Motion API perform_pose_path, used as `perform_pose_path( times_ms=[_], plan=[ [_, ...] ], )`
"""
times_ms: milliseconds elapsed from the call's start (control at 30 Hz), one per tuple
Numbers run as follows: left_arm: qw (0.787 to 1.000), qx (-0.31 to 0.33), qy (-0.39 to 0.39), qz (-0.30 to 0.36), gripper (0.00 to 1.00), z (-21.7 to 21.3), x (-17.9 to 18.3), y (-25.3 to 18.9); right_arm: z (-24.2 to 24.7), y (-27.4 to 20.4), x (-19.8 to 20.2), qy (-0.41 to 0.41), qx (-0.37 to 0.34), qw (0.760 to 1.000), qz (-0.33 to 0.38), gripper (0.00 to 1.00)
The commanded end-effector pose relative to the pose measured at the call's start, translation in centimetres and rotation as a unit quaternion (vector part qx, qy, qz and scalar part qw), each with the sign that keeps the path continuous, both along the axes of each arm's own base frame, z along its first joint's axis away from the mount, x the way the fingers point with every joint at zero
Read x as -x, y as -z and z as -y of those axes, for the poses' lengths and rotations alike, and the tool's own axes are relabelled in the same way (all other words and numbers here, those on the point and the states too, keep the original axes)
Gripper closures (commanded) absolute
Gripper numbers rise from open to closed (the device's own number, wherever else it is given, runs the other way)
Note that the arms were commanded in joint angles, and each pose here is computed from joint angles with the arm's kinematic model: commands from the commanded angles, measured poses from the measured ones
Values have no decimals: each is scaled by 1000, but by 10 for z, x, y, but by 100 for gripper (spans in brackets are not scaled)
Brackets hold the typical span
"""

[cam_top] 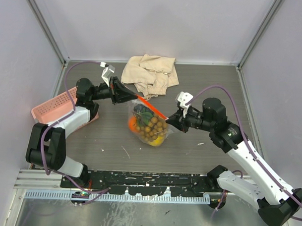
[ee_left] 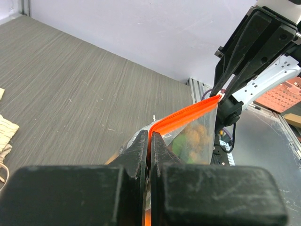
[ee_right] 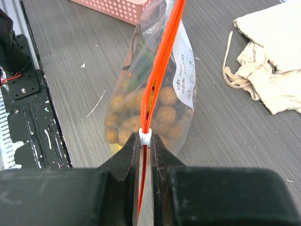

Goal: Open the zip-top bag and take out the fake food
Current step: Unzip the zipper food storage bag at the center of the board.

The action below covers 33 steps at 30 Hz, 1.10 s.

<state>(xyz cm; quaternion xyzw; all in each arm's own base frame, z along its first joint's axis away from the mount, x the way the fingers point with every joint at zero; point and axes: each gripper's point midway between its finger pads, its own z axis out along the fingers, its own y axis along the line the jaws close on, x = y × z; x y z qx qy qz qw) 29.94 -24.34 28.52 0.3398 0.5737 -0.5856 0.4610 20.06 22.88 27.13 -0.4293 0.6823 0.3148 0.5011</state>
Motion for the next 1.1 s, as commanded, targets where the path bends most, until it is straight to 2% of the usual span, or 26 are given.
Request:
perform_pose_path(
  times_ms=[0, 1067],
  plan=[
    [998, 18, -45, 37, 100, -10, -19, -13, 5, -12, 7, 4, -16, 1000, 8, 99],
    [997, 20, -70, 23, 100, -19, -33, -6, 20, -6, 18, 26, -5, 1000, -1, 99]
  ],
)
